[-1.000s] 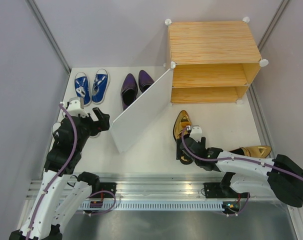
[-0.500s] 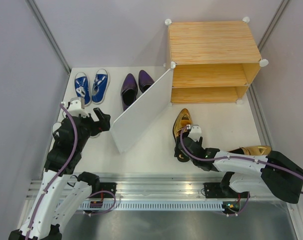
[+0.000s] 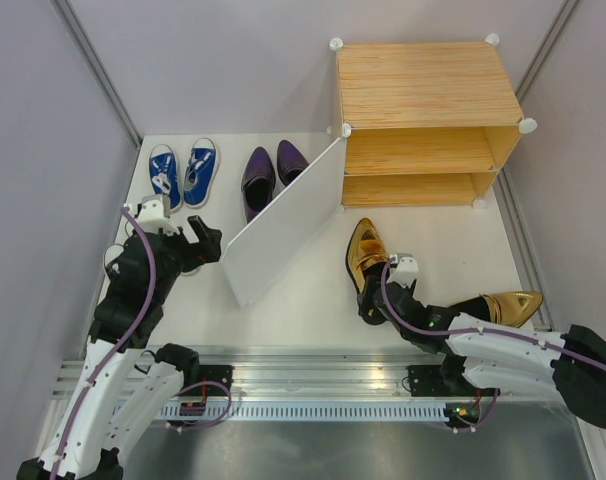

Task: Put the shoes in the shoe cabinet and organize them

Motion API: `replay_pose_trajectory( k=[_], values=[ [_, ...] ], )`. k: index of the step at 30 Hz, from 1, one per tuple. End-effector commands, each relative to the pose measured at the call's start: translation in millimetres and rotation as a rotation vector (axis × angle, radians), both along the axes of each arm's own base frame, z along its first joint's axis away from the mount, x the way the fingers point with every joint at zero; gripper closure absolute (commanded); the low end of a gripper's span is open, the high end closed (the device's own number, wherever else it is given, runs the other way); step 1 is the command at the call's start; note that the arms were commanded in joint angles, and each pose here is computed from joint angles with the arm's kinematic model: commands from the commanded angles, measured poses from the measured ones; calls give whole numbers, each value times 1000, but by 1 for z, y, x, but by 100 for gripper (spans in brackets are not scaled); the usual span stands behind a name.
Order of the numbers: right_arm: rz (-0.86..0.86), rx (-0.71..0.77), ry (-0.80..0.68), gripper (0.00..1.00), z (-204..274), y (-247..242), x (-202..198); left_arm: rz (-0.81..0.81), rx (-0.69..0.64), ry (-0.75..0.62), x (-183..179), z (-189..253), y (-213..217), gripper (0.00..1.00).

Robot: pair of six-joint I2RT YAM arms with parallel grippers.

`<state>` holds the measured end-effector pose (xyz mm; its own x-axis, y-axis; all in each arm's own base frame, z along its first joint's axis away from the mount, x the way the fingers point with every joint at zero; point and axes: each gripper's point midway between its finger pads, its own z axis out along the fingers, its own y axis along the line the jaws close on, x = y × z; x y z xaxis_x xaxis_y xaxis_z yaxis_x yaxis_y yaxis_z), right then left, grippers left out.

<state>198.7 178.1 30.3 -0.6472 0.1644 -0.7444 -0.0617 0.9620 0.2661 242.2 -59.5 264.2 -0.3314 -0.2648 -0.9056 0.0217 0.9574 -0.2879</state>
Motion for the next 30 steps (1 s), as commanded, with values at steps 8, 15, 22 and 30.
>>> replay_pose_trajectory(
  k=[8, 15, 22, 30],
  values=[
    [-154, 139, -242, 99, 54, -32, 16, -19, -25, -32, 3, 8, -6, 2],
    [-146, 155, -352, 99, 81, -37, 22, -19, -23, -28, 3, 7, -6, 2],
    [-97, 67, -393, 99, 88, -38, 26, -16, -22, -26, 4, 6, -6, 2],
    [-14, -120, -402, 99, 85, -19, 22, -26, -21, -19, 5, 5, -8, 2]
  ],
)
